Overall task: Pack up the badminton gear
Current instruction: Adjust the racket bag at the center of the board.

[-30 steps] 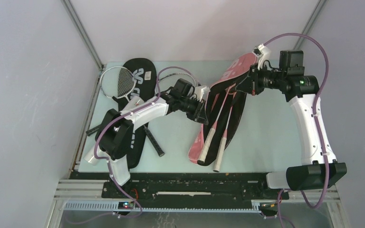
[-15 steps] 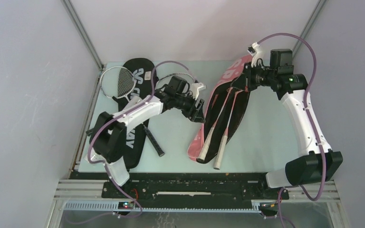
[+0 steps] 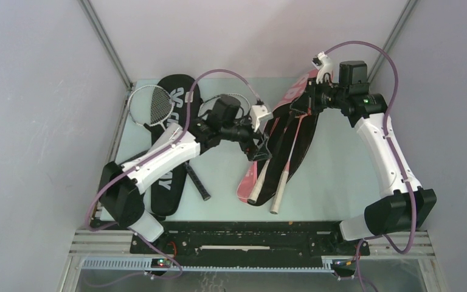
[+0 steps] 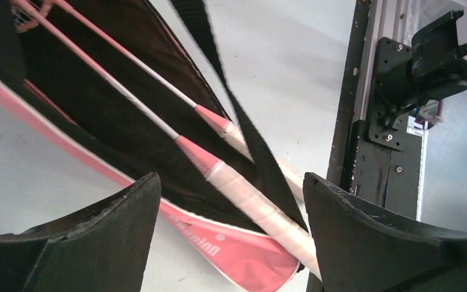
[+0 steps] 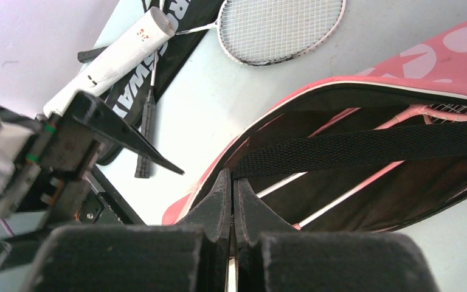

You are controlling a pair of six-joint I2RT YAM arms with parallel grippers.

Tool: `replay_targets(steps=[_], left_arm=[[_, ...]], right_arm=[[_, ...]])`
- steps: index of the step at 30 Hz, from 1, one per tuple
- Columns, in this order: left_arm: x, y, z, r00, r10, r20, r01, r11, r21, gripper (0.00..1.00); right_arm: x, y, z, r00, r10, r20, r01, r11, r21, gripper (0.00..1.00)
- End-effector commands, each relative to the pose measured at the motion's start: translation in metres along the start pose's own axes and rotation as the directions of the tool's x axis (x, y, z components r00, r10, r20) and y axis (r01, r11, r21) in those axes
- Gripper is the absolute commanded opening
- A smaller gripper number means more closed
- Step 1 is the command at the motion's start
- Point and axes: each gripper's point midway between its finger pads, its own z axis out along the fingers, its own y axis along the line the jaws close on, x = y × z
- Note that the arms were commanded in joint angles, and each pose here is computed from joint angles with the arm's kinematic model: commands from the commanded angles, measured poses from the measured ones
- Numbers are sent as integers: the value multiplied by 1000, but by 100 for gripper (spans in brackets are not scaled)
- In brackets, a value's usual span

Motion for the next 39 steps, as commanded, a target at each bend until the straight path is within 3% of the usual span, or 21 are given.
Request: replay_targets(steps=[1, 6, 9, 14, 19, 20, 27, 33, 39], left_arm=[[8, 5, 19, 998, 62, -32, -63, 997, -44, 90], [21, -3, 47, 996, 64, -61, -66, 998, -24, 92], [30, -9, 62, 997, 32, -76, -33, 999, -2, 88], [37, -18, 66, 997, -34, -76, 35, 999, 24, 60], [27, -38, 52, 997, -17, -73, 24, 994, 103, 16], [23, -41, 48, 997, -12, -70, 20, 993, 120, 4], [-11, -60, 18, 998, -69, -13, 70, 969, 236, 0], [-53, -67, -6, 977, -202, 76, 169, 935, 313, 0], [-81, -60, -14, 922, -365, 130, 300, 885, 355, 0]], right_arm=[[-22, 9, -3, 997, -34, 76, 36, 999, -28, 0], [-21, 7, -3, 997, -26, 70, 28, 999, -27, 0], [-20, 5, -4, 997, -22, 68, 23, 999, -24, 0], [-20, 0, -5, 997, -18, 68, 19, 1000, -14, 0], [-17, -6, -5, 998, -15, 61, 15, 1000, -1, 0], [-16, -7, -5, 998, -17, 58, 17, 1000, 2, 0], [9, -23, 0, 1000, -26, 0, 26, 999, 29, 1], [39, -46, -1, 998, 5, -63, -1, 998, 57, 29], [75, -70, -17, 994, 49, -96, -39, 994, 98, 74]])
